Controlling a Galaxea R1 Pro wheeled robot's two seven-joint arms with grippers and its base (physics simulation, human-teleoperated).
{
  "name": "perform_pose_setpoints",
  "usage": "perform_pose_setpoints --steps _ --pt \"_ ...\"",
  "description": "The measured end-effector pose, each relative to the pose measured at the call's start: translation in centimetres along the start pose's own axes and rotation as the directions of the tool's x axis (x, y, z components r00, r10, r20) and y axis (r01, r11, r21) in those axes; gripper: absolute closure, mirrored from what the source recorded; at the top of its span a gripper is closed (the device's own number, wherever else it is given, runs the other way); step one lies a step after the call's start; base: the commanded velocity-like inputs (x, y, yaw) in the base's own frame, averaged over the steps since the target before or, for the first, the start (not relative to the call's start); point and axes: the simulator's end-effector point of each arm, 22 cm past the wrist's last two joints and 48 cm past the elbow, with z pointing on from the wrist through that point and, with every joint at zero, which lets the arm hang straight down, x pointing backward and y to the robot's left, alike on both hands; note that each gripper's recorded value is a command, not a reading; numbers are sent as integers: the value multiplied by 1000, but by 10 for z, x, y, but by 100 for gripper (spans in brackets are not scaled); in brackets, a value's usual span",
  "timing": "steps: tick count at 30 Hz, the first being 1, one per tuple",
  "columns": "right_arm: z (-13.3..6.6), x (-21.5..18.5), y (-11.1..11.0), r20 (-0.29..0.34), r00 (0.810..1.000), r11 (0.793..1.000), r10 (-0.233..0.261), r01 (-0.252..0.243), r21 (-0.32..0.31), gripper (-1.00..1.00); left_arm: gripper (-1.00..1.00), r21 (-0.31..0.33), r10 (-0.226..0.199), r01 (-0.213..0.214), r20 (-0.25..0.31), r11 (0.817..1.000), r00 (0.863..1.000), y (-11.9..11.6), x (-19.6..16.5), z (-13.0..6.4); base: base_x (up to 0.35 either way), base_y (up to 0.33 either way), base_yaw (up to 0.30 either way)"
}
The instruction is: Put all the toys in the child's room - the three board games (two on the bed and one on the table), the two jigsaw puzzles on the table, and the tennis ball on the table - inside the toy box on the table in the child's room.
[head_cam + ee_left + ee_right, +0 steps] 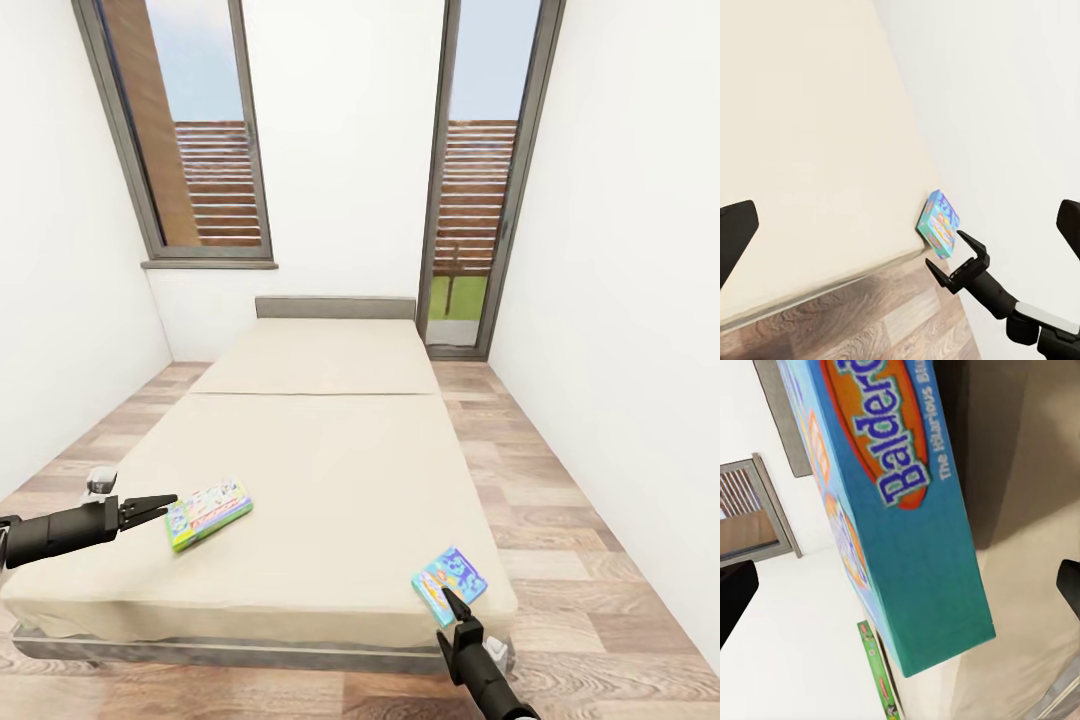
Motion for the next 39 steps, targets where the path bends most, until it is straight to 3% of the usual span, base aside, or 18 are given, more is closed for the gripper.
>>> perform_pose_setpoints --steps 26,27,39 --pt "0 0 0 0 1000 1000 0 0 0 -100 -100 1 1 -1 0 1000 1000 0 0 0 11 0 0" --pt "0 0 0 0 1000 1000 0 0 1 100 -100 1 1 -1 0 1000 1000 0 0 0 0 0 0" --pt "0 0 0 0 1000 1000 1 -1 2 100 -100 1 0 0 1 1000 1000 0 0 0 0 0 0"
